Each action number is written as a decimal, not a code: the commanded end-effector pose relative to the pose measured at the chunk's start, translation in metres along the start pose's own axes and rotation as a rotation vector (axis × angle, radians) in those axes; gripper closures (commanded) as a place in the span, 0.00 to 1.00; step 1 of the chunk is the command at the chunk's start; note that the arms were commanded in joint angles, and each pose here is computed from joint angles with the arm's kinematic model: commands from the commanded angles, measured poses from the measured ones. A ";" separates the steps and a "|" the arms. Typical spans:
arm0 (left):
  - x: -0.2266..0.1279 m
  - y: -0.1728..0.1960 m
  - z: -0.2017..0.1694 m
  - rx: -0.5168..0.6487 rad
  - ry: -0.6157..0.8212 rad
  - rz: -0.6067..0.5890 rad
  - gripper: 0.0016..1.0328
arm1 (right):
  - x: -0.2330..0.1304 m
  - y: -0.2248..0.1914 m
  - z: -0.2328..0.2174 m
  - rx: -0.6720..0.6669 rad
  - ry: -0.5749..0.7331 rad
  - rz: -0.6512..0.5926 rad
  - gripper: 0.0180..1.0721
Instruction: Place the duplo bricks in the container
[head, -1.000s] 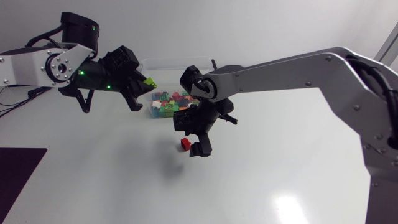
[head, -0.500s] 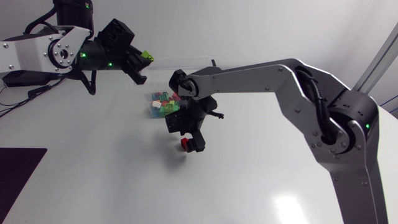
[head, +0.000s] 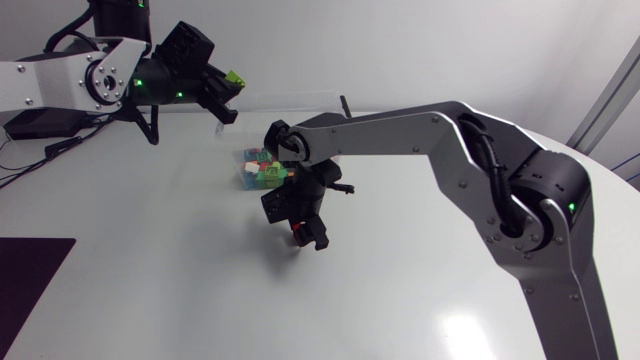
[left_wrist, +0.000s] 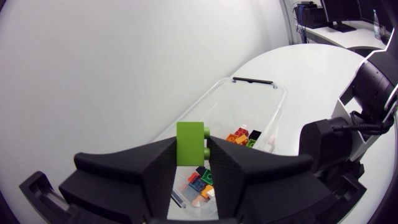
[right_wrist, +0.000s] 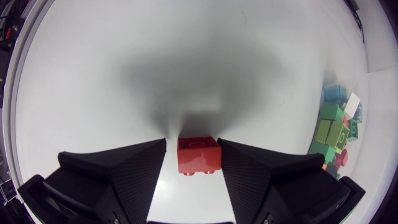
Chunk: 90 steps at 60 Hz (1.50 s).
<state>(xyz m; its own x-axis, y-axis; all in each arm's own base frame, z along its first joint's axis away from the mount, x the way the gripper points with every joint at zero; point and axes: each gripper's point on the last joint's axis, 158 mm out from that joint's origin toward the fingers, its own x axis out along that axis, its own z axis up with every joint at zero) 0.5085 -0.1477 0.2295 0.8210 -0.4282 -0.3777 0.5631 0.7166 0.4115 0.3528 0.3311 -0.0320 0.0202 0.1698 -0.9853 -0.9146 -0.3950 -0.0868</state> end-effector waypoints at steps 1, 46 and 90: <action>0.005 0.009 0.008 -0.020 -0.020 0.018 0.70 | 0.011 0.013 -0.003 -0.040 0.021 0.050 0.65; 0.073 0.036 -0.003 -0.216 0.088 0.018 0.67 | -0.157 -0.016 -0.015 0.221 -0.237 -0.285 0.76; 0.021 0.032 0.005 -0.233 0.234 -0.033 0.04 | -0.288 -0.112 -0.029 0.505 -0.501 -0.708 0.75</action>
<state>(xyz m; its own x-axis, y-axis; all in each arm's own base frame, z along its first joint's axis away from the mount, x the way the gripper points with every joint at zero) 0.5620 -0.1446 0.2166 0.7286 -0.3381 -0.5956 0.5325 0.8266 0.1822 0.4530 0.3019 0.2331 0.5217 0.6091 -0.5973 -0.8482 0.2952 -0.4398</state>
